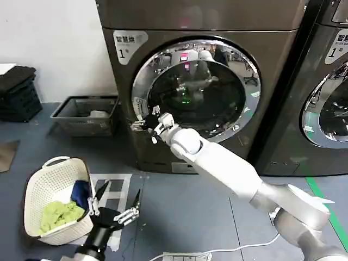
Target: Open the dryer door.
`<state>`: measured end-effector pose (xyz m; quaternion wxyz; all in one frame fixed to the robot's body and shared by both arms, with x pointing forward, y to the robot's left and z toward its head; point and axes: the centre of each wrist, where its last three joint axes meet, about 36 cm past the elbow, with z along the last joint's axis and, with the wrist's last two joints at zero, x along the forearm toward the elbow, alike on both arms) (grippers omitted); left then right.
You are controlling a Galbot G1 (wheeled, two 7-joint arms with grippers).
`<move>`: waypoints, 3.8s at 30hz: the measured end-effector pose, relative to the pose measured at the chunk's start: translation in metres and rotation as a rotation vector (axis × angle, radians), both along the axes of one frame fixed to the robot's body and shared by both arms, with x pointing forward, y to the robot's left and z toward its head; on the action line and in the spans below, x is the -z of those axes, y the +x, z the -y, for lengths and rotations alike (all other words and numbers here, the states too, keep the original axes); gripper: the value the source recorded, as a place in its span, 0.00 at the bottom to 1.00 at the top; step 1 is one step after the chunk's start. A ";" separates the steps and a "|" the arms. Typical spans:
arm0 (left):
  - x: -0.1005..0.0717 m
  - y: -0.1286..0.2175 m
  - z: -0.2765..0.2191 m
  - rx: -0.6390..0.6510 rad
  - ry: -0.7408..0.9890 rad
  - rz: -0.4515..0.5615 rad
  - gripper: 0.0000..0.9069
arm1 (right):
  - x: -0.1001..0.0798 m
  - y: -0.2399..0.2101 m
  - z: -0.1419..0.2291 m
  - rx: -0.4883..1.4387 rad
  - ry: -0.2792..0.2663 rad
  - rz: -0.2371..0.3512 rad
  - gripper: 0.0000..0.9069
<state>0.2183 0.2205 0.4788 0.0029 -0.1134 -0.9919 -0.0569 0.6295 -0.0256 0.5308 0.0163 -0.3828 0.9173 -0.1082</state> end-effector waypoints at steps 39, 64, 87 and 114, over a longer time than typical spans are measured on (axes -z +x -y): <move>0.003 0.004 -0.002 0.002 -0.001 0.000 1.00 | 0.001 -0.036 0.064 -0.312 -0.012 0.047 1.00; -0.010 0.017 -0.042 0.048 -0.068 -0.015 1.00 | -0.010 -0.099 0.115 -0.526 -0.006 0.066 1.00; -0.040 0.073 -0.145 0.000 -0.042 0.039 1.00 | -0.010 -0.145 0.167 -0.690 0.000 0.114 1.00; -0.068 0.172 -0.128 0.427 0.069 0.124 1.00 | -0.008 -0.184 0.275 -0.846 -0.042 0.095 1.00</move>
